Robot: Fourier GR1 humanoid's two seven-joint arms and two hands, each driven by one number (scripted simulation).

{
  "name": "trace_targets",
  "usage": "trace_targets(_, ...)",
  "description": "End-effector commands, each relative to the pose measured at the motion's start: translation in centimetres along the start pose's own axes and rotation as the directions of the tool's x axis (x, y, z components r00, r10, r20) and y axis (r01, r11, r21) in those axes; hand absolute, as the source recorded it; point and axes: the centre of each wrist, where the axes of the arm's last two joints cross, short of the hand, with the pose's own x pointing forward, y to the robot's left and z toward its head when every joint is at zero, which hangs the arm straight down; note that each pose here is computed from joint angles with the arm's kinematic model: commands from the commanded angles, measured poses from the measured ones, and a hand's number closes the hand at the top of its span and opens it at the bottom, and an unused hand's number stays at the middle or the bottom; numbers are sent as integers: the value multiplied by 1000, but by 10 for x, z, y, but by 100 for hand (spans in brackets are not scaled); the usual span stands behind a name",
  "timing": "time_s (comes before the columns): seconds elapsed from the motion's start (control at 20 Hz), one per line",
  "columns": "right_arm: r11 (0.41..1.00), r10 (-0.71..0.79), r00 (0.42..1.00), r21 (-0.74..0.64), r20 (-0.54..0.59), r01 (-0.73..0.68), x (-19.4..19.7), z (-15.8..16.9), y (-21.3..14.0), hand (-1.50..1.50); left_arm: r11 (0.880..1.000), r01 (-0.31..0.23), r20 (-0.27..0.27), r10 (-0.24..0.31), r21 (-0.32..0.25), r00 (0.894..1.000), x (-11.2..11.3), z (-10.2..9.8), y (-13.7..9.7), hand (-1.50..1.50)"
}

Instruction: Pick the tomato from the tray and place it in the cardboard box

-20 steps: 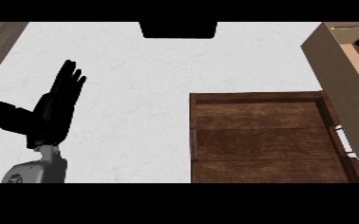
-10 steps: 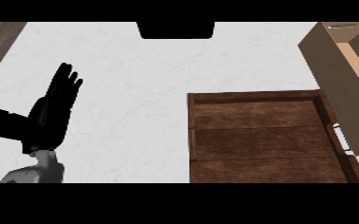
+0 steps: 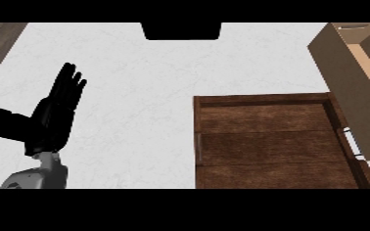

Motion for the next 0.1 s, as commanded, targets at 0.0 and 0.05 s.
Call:
trace_targets(0.0, 999, -20, 1000, -40, -6, 20, -17, 3, -22, -150, 1000, 0, 19, 0, -2, 1000, -8, 0, -10, 0)
trace_targets(0.05, 1000, -4, 1000, -8, 8, 4, -23, 13, -40, -150, 1000, -1, -1, 1, -8, 1000, 4, -2, 9, 0)
